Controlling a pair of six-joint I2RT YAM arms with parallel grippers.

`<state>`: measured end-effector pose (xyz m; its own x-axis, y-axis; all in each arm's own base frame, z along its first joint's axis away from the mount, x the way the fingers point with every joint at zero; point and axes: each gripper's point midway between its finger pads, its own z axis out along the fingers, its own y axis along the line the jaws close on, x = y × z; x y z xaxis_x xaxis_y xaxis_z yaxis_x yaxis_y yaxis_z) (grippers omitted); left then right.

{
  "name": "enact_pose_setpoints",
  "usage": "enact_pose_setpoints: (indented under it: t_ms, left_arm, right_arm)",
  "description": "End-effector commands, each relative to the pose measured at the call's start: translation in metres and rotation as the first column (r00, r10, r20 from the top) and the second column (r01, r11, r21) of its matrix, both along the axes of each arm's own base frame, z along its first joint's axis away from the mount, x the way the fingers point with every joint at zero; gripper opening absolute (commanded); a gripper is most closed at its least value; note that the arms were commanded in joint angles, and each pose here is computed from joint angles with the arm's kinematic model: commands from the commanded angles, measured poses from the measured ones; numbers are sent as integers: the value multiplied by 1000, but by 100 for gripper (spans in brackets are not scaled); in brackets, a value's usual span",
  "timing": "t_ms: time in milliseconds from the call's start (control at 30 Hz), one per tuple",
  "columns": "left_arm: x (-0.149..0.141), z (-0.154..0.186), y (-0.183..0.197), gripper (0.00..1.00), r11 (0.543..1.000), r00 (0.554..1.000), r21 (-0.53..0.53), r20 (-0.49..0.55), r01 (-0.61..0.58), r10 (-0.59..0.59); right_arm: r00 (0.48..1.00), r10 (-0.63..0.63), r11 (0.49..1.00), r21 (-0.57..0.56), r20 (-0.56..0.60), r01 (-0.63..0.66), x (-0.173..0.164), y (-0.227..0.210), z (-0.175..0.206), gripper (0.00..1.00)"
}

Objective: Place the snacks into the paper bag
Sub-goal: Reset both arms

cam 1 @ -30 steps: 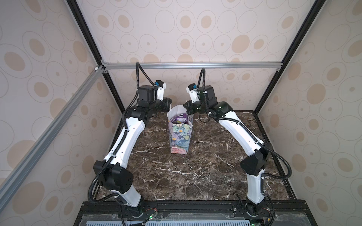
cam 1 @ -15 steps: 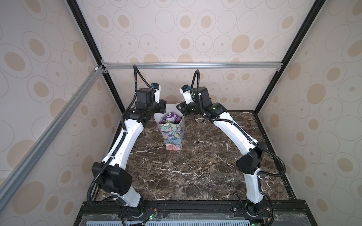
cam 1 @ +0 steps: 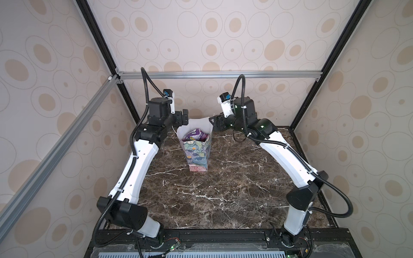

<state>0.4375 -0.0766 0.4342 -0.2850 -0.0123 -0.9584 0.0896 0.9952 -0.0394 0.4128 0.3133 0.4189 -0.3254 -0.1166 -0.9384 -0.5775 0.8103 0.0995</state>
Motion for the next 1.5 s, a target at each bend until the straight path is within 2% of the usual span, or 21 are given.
enact_pose_setpoints:
  t_ms: [0, 100, 200, 267, 333, 467, 533, 600, 700, 733, 833, 900, 1033, 1133, 1167, 1233, 1267, 1300, 1367, 1467]
  left_arm:
    - [-31, 43, 40, 100, 987, 980, 29, 127, -159, 154]
    - [-47, 32, 64, 100, 962, 956, 46, 141, -268, 259]
    - [-70, 6, 90, 100, 924, 909, 27, 190, -382, 370]
    - [-85, -24, 108, 100, 884, 865, 10, 213, -467, 454]
    - [-94, -61, 118, 100, 866, 845, 14, 226, -499, 484]
    - [-101, -154, 120, 100, 869, 857, 70, 222, -491, 466]
    - [-105, -188, 124, 100, 857, 842, 50, 225, -512, 490]
    - [-111, -224, 130, 100, 844, 835, 62, 204, -533, 512]
    - [-110, -264, 129, 100, 857, 864, 130, 155, -498, 479]
    - [-110, -272, 128, 100, 862, 873, 151, 149, -484, 464]
    - [-106, -291, 125, 100, 876, 896, 189, 139, -443, 422]
    - [-96, -293, 115, 100, 906, 924, 189, 140, -378, 357]
    - [-76, -291, 97, 100, 942, 954, 184, 161, -281, 253]
    - [-68, -286, 91, 100, 957, 955, 141, 191, -255, 226]
    - [-69, -287, 88, 100, 965, 956, 123, 214, -232, 202]
    - [-64, -303, 84, 100, 969, 965, 138, 195, -206, 178]
    - [-62, -305, 88, 100, 965, 959, 135, 206, -226, 196]
    - [-60, -310, 92, 100, 964, 963, 123, 163, -236, 215]
    - [-58, -308, 94, 100, 963, 960, 115, 174, -242, 221]
    - [-58, -309, 94, 100, 964, 962, 114, 164, -239, 219]
  right_arm:
    - [987, -150, 989, 23, 61, 149, -1, -54, 17, 72]
    - [962, -271, 962, 41, 35, 270, -7, -109, 3, 73]
    - [908, -419, 908, 5, 12, 419, -18, -173, -29, 73]
    - [849, -528, 848, -51, -3, 527, -29, -218, -60, 73]
    - [788, -616, 785, -103, -19, 611, -41, -255, -96, 74]
    - [672, -740, 654, -209, 20, 727, -64, -309, -172, 76]
    - [669, -741, 644, -230, 46, 729, -69, -314, -205, 76]
    - [643, -764, 617, -238, 49, 750, -71, -322, -235, 76]
    - [607, -792, 573, -269, 59, 774, -69, -333, -266, 78]
    - [611, -789, 577, -268, 61, 772, -66, -333, -273, 78]
    - [684, -729, 657, -252, 28, 711, -52, -320, -298, 79]
    - [722, -691, 695, -252, 28, 674, -41, -311, -311, 79]
    - [769, -634, 731, -261, 82, 631, -19, -302, -307, 78]
    - [763, -640, 732, -232, 90, 641, -20, -306, -314, 78]
    - [771, -625, 745, -202, 119, 635, -23, -304, -318, 78]
    - [783, -595, 769, -156, 180, 620, -29, -299, -323, 82]
    - [786, -586, 773, -155, 200, 615, -27, -297, -323, 100]
    - [791, -588, 771, -178, 169, 611, -27, -297, -326, 100]
    - [808, -580, 786, -188, 106, 589, -23, -296, -328, 100]
    - [804, -591, 787, -177, 61, 592, -17, -304, -333, 99]
